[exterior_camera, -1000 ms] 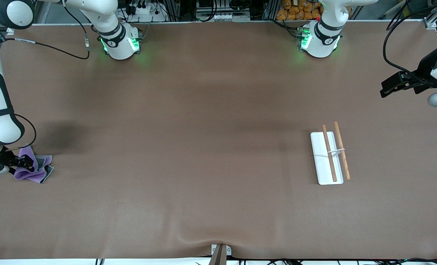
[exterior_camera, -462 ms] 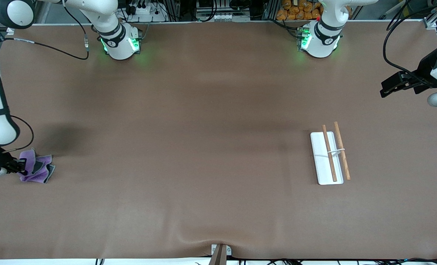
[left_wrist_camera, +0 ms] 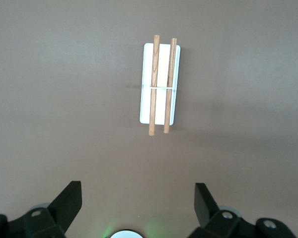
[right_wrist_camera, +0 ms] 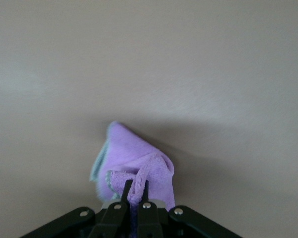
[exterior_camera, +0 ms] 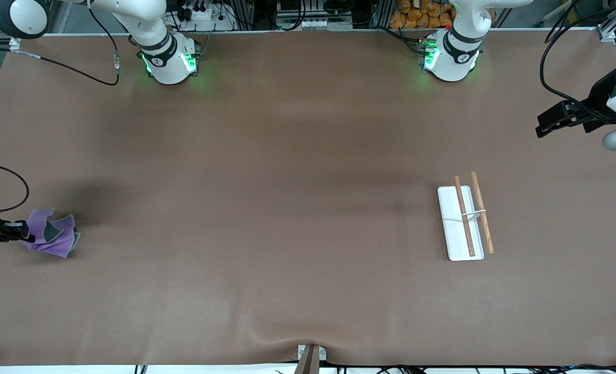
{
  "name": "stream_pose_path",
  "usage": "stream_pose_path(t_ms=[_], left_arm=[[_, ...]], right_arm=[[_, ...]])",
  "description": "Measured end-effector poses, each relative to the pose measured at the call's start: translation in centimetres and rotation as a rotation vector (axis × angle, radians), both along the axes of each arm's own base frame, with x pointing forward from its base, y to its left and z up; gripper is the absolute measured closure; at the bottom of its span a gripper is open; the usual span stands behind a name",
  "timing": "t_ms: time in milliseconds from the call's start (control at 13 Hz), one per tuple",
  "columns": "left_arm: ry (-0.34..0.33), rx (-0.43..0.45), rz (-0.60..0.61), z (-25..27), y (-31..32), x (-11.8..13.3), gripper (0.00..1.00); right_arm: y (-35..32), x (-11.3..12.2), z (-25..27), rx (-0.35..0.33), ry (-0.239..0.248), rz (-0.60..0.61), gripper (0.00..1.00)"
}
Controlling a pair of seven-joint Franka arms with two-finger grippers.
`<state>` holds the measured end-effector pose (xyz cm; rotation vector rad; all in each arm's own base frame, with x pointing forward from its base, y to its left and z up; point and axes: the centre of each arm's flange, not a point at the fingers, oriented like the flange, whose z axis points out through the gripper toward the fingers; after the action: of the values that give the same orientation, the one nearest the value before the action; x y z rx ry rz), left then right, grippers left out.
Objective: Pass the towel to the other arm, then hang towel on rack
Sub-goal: 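Lift the towel with the right gripper and carry it toward mid-table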
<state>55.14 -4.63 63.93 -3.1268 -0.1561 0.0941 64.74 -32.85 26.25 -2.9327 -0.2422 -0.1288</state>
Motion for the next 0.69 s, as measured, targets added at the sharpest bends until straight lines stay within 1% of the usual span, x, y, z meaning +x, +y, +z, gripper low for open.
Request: stream_pose_path(t_ms=[77,231,462,538,692], left_arm=[[0.000,0.000,0.000,0.0,0.0,0.0,0.00],[0.000,0.000,0.000,0.0,0.0,0.0,0.00],[0.000,0.000,0.000,0.0,0.0,0.0,0.00],[0.000,0.000,0.000,0.0,0.0,0.0,0.00],[0.000,0.000,0.000,0.0,0.0,0.0,0.00]], right_arm=[[0.6,-0.2,1.1,0.032,0.053,-0.035,0.95],[2.6,-1.0,4.5,0.089,0.174,-0.107,0.95],[6.6,-2.4,10.2,0.133,0.335,-0.161,0.95],[8.5,-2.8,12.4,0.137,0.379,-0.169,0.95],[13.6,-3.1,17.3,0.118,0.431,-0.181,0.95]])
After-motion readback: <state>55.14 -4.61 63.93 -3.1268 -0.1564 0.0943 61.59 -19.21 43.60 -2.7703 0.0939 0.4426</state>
